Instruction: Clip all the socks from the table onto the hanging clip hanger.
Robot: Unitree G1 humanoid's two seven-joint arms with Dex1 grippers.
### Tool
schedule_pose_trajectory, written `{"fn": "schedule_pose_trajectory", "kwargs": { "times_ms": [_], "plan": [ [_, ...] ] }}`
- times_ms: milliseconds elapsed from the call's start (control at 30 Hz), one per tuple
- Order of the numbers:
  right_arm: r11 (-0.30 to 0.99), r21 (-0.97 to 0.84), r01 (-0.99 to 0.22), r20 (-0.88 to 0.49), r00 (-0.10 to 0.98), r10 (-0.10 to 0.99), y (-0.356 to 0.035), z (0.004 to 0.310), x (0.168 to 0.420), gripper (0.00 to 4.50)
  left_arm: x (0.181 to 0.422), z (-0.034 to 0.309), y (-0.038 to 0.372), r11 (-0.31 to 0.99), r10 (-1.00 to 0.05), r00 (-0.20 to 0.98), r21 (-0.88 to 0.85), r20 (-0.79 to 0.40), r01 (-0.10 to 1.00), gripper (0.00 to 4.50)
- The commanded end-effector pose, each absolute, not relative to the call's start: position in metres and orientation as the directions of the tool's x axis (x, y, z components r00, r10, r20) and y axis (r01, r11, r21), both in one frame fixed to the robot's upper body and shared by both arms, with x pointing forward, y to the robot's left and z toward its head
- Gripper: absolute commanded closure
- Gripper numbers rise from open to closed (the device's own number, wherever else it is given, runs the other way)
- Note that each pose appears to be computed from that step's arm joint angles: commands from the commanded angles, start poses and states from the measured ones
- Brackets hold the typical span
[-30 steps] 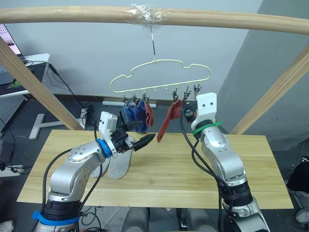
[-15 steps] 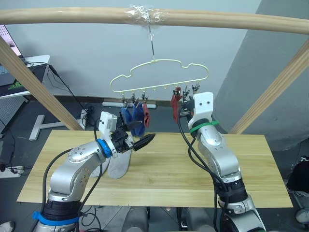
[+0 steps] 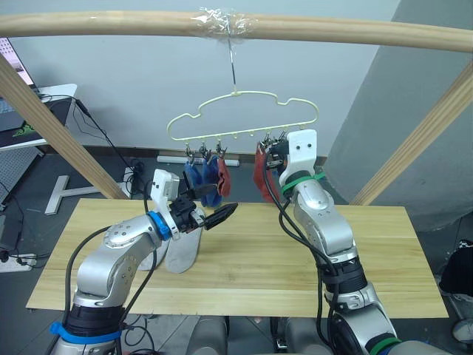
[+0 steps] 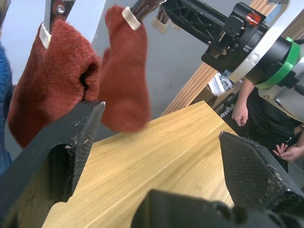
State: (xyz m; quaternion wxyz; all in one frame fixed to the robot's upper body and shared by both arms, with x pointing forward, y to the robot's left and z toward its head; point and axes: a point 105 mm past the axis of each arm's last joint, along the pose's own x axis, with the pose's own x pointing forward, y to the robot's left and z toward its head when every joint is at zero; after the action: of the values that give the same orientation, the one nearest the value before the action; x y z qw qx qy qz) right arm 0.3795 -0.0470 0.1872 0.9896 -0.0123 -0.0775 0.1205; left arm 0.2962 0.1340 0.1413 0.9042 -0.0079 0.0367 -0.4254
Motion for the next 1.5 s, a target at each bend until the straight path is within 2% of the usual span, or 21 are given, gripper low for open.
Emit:
{"fn": "schedule_pose_trajectory", "kwargs": {
  "times_ms": [33,400,500,733,800,1100,1200,1333,1500],
  "plan": [
    [0.968,-0.046,-0.248,0.231,0.940,0.252,-0.0421,0.2078,0.3765,3.42,0.2927,0.1560,0.1327,0.630,-0.776,0.630,-0.012,-0.009,0.776,0.00],
    [0.971,-0.043,-0.235,0.236,0.942,0.238,-0.0452,0.2080,0.3768,3.42,0.2927,0.1564,0.1308,0.628,-0.778,0.628,-0.019,-0.006,0.778,0.00],
    [0.972,-0.041,-0.230,0.238,0.943,0.234,-0.0452,0.2083,0.3767,2.91,0.2923,0.1567,0.1308,0.628,-0.779,0.628,-0.016,-0.005,0.778,0.00],
    [0.971,-0.043,-0.235,0.238,0.942,0.238,-0.0442,0.2083,0.3768,0.57,0.2926,0.1571,0.1306,0.629,-0.778,0.629,-0.016,-0.006,0.778,0.00],
    [0.972,-0.043,-0.233,0.237,0.942,0.236,-0.0445,0.2081,0.3770,0.04,0.2924,0.1570,0.1306,0.629,-0.778,0.629,-0.016,-0.006,0.777,0.00],
    [0.972,-0.030,-0.234,0.235,0.943,0.235,-0.0440,0.2074,0.3769,0.04,0.2938,0.1564,0.1308,0.629,-0.777,0.629,-0.015,-0.007,0.777,0.00],
    [0.972,-0.027,-0.233,0.235,0.944,0.233,-0.0444,0.2075,0.3765,0.90,0.2931,0.1563,0.1303,0.629,-0.778,0.629,-0.016,-0.006,0.777,0.00],
    [0.972,-0.024,-0.232,0.229,0.946,0.231,-0.0445,0.2066,0.3771,2.28,0.2926,0.1558,0.1303,0.629,-0.778,0.629,-0.015,-0.008,0.777,0.00],
    [0.973,-0.021,-0.229,0.224,0.948,0.228,-0.0449,0.2055,0.3771,2.28,0.2924,0.1553,0.1296,0.630,-0.776,0.630,-0.017,-0.008,0.776,0.00]
  ]
}}
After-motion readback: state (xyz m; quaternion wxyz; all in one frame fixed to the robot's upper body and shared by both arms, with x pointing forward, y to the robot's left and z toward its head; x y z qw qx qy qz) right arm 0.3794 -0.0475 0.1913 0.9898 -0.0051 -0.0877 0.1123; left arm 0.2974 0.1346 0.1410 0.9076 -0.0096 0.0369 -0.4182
